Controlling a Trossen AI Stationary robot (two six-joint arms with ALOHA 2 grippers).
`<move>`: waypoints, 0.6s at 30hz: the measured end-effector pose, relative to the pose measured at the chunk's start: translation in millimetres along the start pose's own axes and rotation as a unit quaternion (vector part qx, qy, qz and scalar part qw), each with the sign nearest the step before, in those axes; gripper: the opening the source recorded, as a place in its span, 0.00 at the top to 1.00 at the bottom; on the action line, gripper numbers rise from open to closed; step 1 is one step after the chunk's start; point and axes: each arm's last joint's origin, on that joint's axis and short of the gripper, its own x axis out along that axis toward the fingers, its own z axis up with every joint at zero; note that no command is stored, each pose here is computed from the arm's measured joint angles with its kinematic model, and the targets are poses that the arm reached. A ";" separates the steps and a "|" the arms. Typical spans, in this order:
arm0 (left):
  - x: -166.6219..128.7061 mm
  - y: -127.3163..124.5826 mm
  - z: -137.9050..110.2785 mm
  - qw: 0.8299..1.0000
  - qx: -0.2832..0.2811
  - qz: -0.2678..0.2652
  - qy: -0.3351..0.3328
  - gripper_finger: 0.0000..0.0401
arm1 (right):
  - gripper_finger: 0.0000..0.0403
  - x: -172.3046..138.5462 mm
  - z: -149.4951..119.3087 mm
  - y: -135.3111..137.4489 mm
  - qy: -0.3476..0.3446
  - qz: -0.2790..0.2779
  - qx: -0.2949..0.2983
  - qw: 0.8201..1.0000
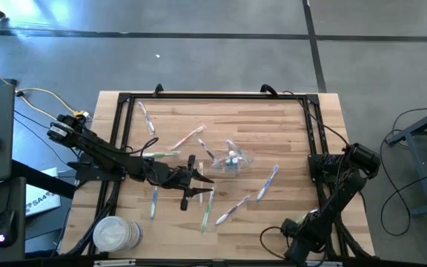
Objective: Pick & Place toothbrushing station
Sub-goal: Put the bottom right green toothbrush into the wire organizer
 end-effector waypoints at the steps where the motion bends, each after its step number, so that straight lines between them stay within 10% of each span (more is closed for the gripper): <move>1: 0.0 0.0 -0.7 1.000 0.001 0.000 0.004 0.71 | 0.73 0.0 0.2 -3.5 -0.001 -0.017 0.005 1.000; 18: -0.4 0.2 -9.1 0.999 0.010 0.001 0.046 0.71 | 0.73 -3.6 8.2 -22.5 -0.126 -0.127 -0.114 0.977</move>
